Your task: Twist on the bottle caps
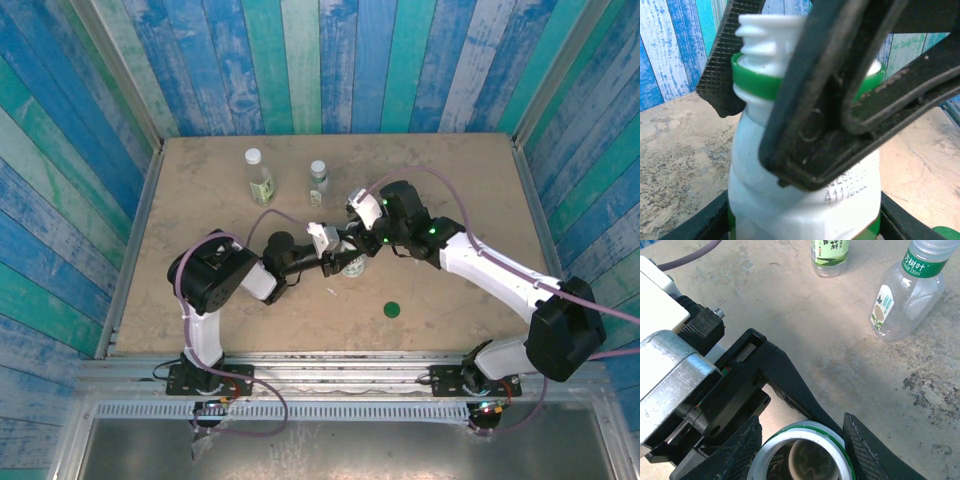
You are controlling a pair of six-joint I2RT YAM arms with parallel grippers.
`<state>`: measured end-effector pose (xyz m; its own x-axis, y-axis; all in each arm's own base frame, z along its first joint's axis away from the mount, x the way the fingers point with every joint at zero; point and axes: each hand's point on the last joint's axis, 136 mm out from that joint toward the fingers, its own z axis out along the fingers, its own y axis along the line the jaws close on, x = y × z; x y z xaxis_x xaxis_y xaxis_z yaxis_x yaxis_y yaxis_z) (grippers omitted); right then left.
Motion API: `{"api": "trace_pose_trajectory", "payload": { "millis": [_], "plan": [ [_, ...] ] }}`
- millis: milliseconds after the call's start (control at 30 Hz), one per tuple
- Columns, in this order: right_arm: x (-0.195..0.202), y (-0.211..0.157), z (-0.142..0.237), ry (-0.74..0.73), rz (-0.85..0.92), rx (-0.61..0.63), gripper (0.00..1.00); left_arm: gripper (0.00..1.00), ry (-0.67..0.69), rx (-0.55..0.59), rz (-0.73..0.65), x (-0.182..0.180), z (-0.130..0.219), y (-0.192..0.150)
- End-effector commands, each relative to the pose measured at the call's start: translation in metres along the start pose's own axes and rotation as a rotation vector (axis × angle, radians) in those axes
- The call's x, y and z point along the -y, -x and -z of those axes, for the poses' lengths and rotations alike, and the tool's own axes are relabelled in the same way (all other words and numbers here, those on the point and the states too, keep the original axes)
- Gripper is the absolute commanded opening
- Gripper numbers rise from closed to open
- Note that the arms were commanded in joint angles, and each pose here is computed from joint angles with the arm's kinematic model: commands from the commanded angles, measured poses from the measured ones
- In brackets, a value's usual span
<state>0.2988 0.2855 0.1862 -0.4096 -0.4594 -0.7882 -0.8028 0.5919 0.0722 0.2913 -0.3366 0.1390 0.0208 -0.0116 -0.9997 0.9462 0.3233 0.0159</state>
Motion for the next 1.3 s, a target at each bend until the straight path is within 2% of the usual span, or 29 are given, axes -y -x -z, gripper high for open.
{"api": "trace_pose_trajectory", "payload": {
  "millis": [0, 167, 333, 433, 667, 833, 1067, 1267],
  "plan": [
    [-0.006, -0.001, 0.005, 0.012, -0.014, 0.005, 0.5, 0.53, -0.012, -0.006, -0.005, 0.0, -0.003, -0.004],
    [-0.006, 0.011, 0.029, -0.024, -0.025, 0.105, 0.75, 0.53, -0.021, -0.012, -0.009, 0.003, -0.002, -0.006],
    [-0.003, 0.007, 0.065, -0.105, -0.078, 0.218, 0.85, 0.54, -0.027, -0.014, -0.018, 0.006, 0.001, -0.004],
    [0.006, -0.018, 0.083, -0.198, -0.158, 0.218, 0.86, 0.54, -0.032, -0.023, -0.029, 0.007, 0.002, -0.004],
    [0.017, -0.117, 0.098, -0.419, -0.367, 0.042, 0.86, 0.54, -0.038, -0.017, -0.025, 0.011, 0.006, 0.002],
    [0.001, -0.167, 0.082, -0.407, -0.431, -0.031, 0.83, 0.54, -0.029, -0.016, -0.025, 0.011, 0.008, 0.001],
    [-0.01, -0.204, 0.052, -0.408, -0.412, -0.181, 0.7, 0.54, -0.023, -0.027, -0.021, 0.01, 0.008, -0.001],
    [-0.014, -0.216, 0.028, -0.395, -0.393, -0.282, 0.65, 0.54, -0.022, -0.035, -0.022, 0.01, 0.009, -0.003]
  ]
}}
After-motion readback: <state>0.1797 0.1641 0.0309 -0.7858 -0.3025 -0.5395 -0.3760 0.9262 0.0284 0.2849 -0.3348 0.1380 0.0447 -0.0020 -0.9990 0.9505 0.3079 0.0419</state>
